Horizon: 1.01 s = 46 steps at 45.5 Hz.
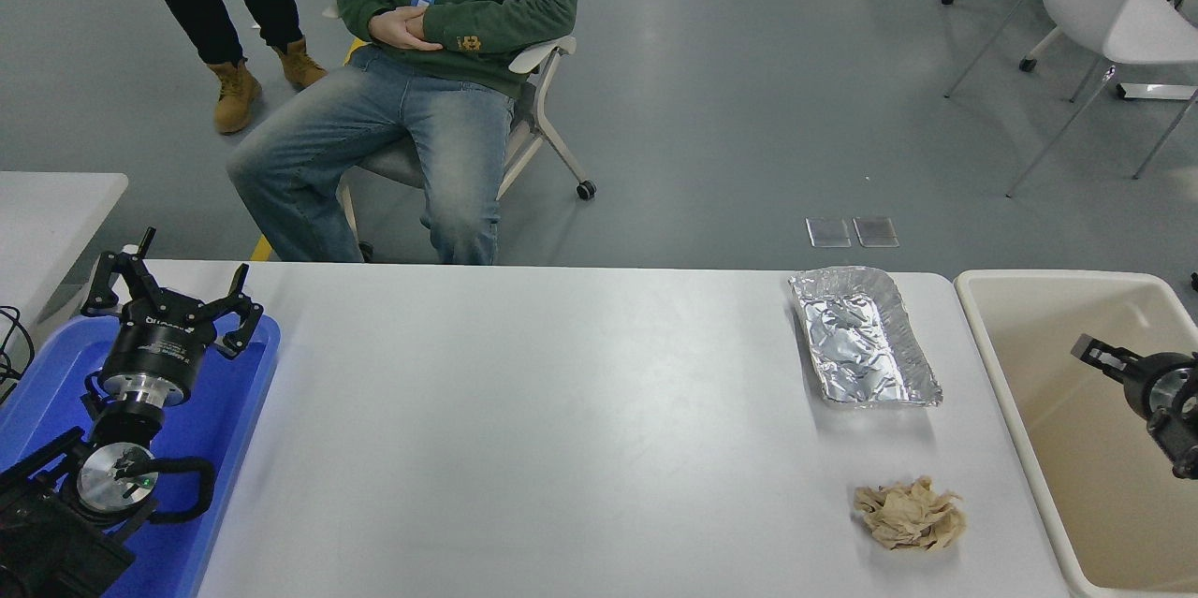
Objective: Clean the table surface
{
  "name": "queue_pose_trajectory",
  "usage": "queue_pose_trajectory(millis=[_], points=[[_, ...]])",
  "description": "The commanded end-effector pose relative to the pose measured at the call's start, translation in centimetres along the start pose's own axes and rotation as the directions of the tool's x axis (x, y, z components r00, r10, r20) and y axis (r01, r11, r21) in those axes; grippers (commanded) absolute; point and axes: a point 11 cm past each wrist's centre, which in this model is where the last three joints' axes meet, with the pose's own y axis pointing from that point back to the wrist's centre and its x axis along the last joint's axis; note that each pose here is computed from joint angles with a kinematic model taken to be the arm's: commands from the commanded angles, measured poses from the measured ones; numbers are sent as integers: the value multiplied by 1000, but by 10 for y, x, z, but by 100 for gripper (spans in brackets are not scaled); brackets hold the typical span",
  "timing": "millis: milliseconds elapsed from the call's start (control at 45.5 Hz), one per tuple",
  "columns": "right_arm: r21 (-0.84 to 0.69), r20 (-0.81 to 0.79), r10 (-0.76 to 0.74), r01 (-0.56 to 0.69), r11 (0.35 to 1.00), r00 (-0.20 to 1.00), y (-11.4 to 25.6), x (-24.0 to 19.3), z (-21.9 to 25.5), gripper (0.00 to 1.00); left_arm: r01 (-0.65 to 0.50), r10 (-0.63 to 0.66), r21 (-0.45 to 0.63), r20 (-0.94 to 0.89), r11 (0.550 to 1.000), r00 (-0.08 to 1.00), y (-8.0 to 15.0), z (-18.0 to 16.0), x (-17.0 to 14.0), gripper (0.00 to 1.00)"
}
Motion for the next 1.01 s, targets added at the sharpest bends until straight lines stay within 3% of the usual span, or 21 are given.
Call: queue_pose_trajectory(millis=[0,198,484,747,989], points=[[0,17,7,-7,1000,1000,0,5,0,100,0,0,0,0,1000,1000,0,0,0,100],[2,37,14,-14,1000,999,0,7,0,100,0,0,0,0,1000,1000,0,0,0,100],[8,263,58,-62,998,963,0,25,-5,100,0,0,0,0,1000,1000,0,0,0,100],[30,326,81,-96,995,942,1,42,-14,100,0,0,0,0,1000,1000,0,0,0,100],[135,538,16,-105,985,843,3,61,-48,100,0,0,0,0,1000,1000,0,0,0,100]])
